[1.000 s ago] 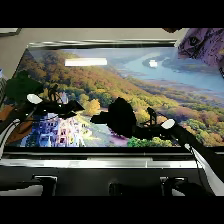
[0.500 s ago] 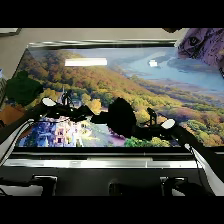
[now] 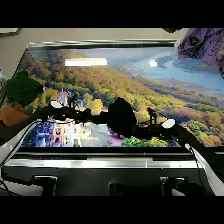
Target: Fold the clothes and pants, and hang the long-sleeved shirts on hangers.
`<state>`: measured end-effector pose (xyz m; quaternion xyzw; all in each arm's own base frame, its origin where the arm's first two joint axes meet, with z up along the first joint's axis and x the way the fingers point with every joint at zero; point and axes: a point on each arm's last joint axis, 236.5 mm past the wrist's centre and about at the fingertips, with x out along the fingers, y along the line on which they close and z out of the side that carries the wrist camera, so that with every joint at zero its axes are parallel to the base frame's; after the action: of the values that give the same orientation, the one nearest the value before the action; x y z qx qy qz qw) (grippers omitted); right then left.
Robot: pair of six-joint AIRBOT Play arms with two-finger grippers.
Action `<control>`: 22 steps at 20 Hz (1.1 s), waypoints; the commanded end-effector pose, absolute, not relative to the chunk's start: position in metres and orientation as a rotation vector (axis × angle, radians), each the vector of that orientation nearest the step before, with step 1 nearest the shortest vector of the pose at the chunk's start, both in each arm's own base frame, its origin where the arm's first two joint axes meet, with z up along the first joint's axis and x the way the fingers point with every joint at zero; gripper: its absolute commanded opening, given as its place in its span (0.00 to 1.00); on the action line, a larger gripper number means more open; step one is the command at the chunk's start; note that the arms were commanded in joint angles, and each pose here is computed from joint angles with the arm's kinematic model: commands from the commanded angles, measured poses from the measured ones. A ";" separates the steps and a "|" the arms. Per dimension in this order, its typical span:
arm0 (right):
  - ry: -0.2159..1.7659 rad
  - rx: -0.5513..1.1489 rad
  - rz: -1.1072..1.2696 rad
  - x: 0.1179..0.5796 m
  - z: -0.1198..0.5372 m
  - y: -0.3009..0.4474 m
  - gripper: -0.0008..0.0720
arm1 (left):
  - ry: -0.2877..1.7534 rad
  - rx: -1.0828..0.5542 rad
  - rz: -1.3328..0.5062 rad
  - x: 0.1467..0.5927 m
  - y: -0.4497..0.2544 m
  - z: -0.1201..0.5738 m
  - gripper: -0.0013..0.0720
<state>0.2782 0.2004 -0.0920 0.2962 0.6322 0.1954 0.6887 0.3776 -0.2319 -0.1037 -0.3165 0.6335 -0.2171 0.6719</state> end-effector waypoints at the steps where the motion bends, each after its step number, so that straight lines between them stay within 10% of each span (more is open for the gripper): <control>1: 1.368 0.612 0.477 0.291 -0.077 0.200 0.05 | 1.370 -0.727 -0.521 0.398 -0.229 -0.078 0.04; 10: 0.645 0.040 0.345 0.433 0.253 0.126 0.05 | 0.479 -0.317 -0.362 0.507 -0.073 0.303 0.04; 15: 0.132 -0.044 0.219 0.358 0.481 0.075 0.05 | 0.059 -0.136 -0.233 0.399 -0.028 0.488 0.04; 22: -0.046 0.068 0.152 0.235 0.543 0.036 0.05 | -0.139 -0.086 -0.014 0.243 0.000 0.559 0.04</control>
<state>0.2753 0.0583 0.5236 0.0080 0.0074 0.1062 0.9943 0.3024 -0.0262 0.5357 -0.0426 -0.0277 -0.0814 0.9954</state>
